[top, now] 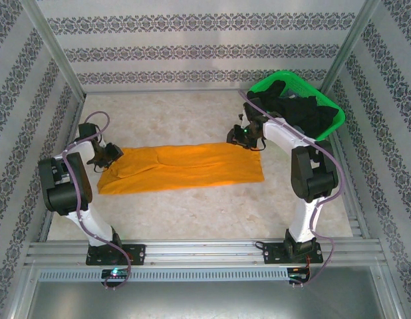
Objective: Fold and stack the t-shirts
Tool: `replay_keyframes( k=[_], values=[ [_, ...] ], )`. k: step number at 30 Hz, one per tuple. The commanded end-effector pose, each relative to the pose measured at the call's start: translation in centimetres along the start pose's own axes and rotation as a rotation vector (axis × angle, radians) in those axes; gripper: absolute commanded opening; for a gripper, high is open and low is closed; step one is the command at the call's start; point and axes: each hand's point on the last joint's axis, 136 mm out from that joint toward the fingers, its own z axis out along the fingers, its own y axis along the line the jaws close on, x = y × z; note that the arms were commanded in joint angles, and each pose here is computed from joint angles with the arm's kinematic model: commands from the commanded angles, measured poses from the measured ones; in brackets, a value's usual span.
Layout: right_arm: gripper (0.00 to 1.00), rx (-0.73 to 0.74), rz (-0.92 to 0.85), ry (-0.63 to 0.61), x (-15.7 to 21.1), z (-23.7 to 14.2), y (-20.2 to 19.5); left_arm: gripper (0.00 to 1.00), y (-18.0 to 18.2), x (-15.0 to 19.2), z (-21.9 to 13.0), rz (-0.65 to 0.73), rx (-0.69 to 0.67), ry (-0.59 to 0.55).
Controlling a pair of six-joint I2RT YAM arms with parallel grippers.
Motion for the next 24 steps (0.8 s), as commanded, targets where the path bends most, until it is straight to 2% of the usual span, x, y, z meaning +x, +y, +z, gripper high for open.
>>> replay_keyframes(
  k=[1, 5, 13, 18, 24],
  values=[
    [0.38, -0.045, -0.037, -0.01, 0.2, -1.1, 1.9, 0.34, 0.2, 0.2, 0.9, 0.026, 0.016, 0.016],
    [0.38, -0.049, -0.041, -0.006, 0.4, -1.1, 2.2, 0.29, -0.9, 0.0, 0.8, 0.025, 0.063, 0.01],
    [0.38, -0.055, -0.041, -0.009, 0.2, -1.0, 2.4, 0.14, -1.1, 0.1, -0.4, 0.034, 0.055, -0.013],
    [0.38, -0.061, -0.036, -0.008, 0.1, -0.8, 2.5, 0.0, -1.3, 0.2, -1.3, 0.041, 0.054, -0.028],
    [0.38, -0.07, -0.04, -0.011, -0.1, -1.1, 2.8, 0.0, -2.3, 0.9, -3.5, 0.072, 0.063, -0.066]
  ],
)
